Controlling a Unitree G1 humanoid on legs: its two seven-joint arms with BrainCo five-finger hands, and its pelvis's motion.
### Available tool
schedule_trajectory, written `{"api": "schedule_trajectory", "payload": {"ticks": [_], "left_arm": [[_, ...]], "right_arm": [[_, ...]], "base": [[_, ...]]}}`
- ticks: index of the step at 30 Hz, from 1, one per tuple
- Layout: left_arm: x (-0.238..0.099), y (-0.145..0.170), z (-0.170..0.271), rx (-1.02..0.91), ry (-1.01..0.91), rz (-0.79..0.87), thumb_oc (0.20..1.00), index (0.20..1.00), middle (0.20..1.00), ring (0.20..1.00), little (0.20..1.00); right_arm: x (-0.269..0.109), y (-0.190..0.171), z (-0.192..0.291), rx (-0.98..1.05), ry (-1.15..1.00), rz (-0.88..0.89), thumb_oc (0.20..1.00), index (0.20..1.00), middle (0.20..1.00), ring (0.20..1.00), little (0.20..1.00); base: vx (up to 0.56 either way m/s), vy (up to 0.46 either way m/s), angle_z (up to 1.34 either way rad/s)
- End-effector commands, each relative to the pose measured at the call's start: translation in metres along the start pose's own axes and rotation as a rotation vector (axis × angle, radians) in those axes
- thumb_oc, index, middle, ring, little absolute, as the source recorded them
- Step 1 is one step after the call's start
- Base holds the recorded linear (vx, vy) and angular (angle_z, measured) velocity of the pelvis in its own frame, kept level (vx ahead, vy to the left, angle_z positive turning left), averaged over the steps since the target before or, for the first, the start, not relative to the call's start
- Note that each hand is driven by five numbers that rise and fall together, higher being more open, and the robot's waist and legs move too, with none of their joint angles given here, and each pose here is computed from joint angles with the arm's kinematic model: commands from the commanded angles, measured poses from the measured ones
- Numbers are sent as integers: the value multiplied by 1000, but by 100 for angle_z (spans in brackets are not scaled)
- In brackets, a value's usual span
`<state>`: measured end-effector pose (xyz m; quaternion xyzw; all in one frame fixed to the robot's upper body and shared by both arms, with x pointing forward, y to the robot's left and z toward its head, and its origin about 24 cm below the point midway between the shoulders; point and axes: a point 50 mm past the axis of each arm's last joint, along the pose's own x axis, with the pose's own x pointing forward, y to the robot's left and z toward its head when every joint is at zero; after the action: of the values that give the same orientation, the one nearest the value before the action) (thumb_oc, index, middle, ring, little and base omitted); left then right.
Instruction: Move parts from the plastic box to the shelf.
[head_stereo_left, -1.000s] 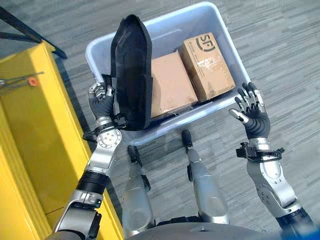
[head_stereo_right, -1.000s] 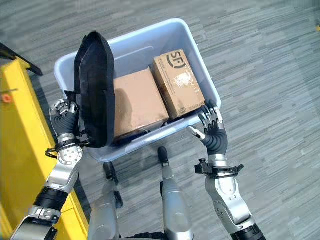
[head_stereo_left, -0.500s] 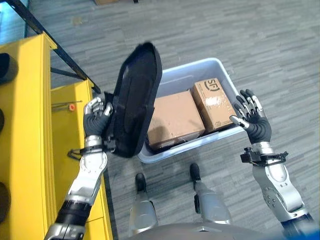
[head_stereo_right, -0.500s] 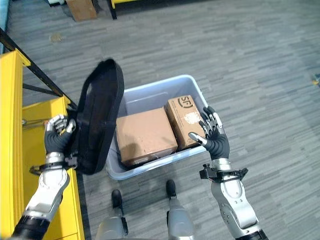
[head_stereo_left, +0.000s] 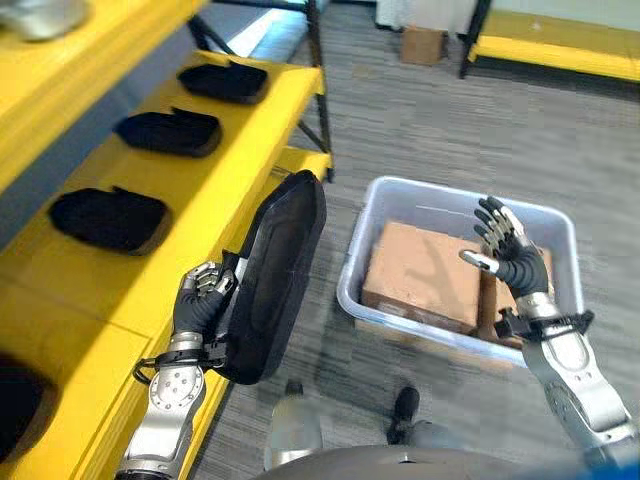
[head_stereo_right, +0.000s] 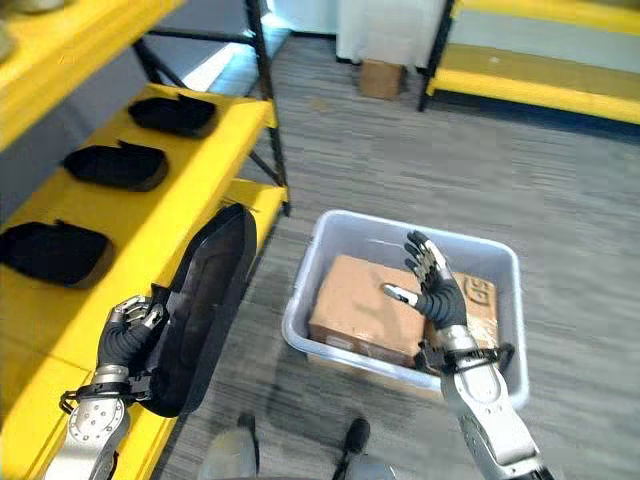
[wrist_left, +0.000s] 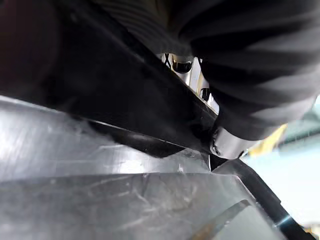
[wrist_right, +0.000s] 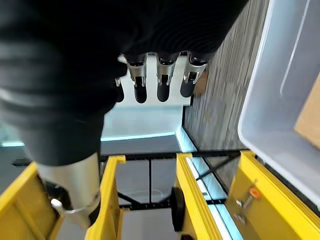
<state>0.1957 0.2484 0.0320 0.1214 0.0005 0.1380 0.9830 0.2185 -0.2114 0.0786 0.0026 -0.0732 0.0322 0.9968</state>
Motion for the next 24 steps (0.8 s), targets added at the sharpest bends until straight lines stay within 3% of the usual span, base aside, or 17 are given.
{"api": "schedule_trajectory", "payload": {"ticks": [1, 8, 17, 24], "left_arm": [[18, 2, 41, -15, -215, -23, 200, 200, 200, 200, 200], [14, -8, 40, -11, -210, -78, 200, 200, 200, 200, 200], [18, 4, 53, 107, -288, -32, 200, 200, 200, 200, 200], [25, -10, 60, 92, -318, -93, 200, 200, 200, 200, 200]], "right_arm": [[-1, -7, 3, 46, -34, -45, 1000, 1000, 1000, 1000, 1000], [-10, -12, -6, 83, 2, -103, 1000, 1000, 1000, 1000, 1000], [6, 15, -14, 145, 5, -63, 1000, 1000, 1000, 1000, 1000], [16, 30, -12, 167, -4, 7, 1000, 1000, 1000, 1000, 1000]], "base": [[-164, 121, 152], [-81, 202, 94], [-150, 291, 49], [-179, 209, 39]]}}
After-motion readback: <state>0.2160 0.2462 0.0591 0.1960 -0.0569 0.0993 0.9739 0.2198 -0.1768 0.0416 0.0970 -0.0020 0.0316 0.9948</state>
